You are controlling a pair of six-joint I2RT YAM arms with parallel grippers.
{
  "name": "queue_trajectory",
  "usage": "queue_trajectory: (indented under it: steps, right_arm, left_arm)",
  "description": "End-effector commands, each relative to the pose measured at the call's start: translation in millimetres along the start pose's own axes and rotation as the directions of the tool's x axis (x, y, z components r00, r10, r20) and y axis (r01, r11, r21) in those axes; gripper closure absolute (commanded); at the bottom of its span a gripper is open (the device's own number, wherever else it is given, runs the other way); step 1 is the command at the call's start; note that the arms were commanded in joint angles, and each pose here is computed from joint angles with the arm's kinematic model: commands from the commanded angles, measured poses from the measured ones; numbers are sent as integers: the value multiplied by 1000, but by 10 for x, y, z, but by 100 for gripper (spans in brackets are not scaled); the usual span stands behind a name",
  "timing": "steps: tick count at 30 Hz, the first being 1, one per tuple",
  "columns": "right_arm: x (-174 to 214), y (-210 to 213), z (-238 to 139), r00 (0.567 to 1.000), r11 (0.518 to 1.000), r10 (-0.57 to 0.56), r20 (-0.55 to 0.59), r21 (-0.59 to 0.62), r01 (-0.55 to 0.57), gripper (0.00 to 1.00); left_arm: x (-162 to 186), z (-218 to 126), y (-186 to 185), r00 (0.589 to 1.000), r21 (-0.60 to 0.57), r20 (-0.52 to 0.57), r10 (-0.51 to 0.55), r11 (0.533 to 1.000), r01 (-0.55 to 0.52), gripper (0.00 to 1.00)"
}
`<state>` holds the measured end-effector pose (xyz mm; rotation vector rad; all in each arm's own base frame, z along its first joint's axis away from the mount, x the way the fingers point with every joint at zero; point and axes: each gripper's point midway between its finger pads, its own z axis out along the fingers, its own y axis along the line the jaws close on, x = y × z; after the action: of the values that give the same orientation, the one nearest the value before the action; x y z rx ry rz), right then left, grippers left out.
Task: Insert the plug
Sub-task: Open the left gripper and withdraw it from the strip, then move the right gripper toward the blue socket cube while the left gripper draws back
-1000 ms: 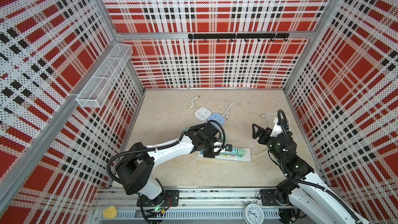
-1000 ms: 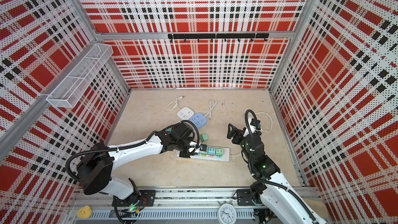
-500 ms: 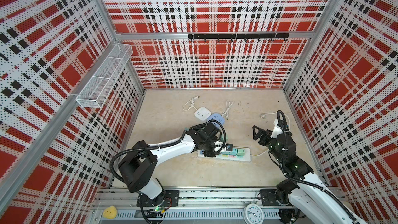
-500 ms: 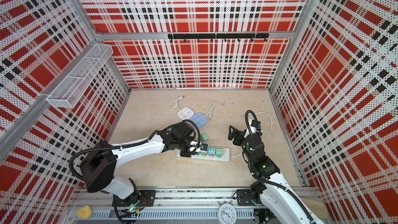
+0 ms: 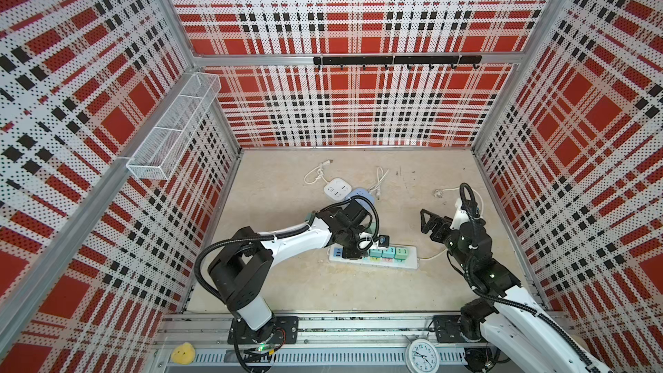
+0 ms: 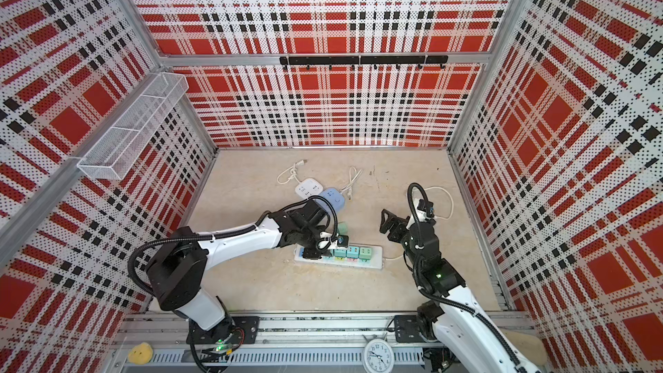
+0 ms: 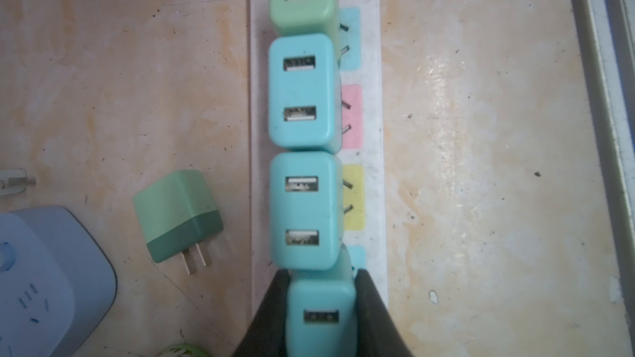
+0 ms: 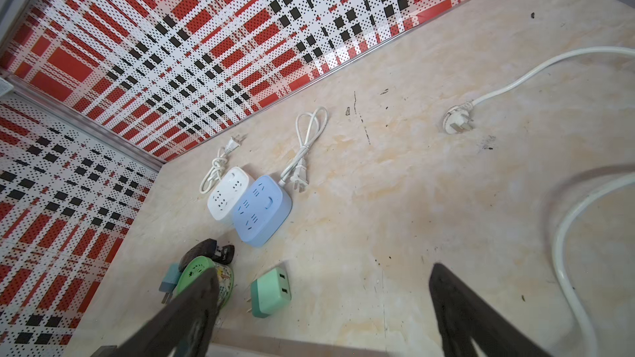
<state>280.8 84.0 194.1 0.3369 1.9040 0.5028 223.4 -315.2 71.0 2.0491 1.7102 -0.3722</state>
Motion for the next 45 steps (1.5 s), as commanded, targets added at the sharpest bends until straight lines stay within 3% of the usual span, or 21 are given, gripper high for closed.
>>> queue_trajectory:
  steps: [1,8,11,12,13,20,23,25,28,30,32,33,35,40,45]
  right_arm:
    - [-32,28,14,1000,1000,16,18,-19,-16,4]
    - [-13,5,20,1000,1000,9,17,-13,-8,4]
    - [-13,-18,8,1000,1000,0,25,-6,0,4]
    - [-14,-33,1,1000,1000,-5,28,0,5,4]
    - [-27,-48,-10,999,1000,-13,38,7,12,3]
    - [-446,-55,-91,982,993,-87,167,93,73,0]
    - [-666,14,-54,971,988,-114,209,126,89,0]
    - [-801,99,12,966,986,-130,223,136,101,0]
    - [-904,232,200,965,980,-169,202,143,142,0]
    - [-885,324,381,966,976,-196,169,128,175,0]
    - [-826,446,558,966,973,-224,130,82,214,4]
    - [-784,506,628,967,973,-228,110,55,223,6]
    - [-689,639,741,970,972,-232,72,-13,233,10]
    - [-356,1049,828,945,936,-326,-17,-144,320,18]
    - [28,1426,801,885,873,-458,-83,-227,431,23]
  left_arm:
    - [248,171,-88,996,54,-80,-25,998,29,100]
    - [267,208,-68,996,54,-91,-27,998,32,100]
    - [215,158,12,996,12,-82,-34,999,35,79]
    - [193,130,42,996,-2,-78,-35,999,35,69]
    - [157,88,89,997,-24,-70,-41,999,39,0]
    - [-230,-462,330,990,-149,140,-19,988,40,1]
    - [-312,-794,557,963,-283,262,-56,950,132,1]
    - [-313,-1030,707,925,-366,370,-88,901,233,1]
    - [-143,-1436,954,824,-454,546,-150,774,442,1]
    - [90,-1672,1110,741,-477,634,-220,643,599,1]
    - [464,-1851,1249,658,-505,687,-309,448,738,1]
    - [633,-1894,1271,627,-509,701,-341,377,774,1]
    - [911,-1925,1253,568,-488,726,-388,290,823,1]
    - [1380,-1962,1028,435,-410,806,-401,152,899,1]
    - [1494,-2044,861,405,-399,846,-345,92,912,1]
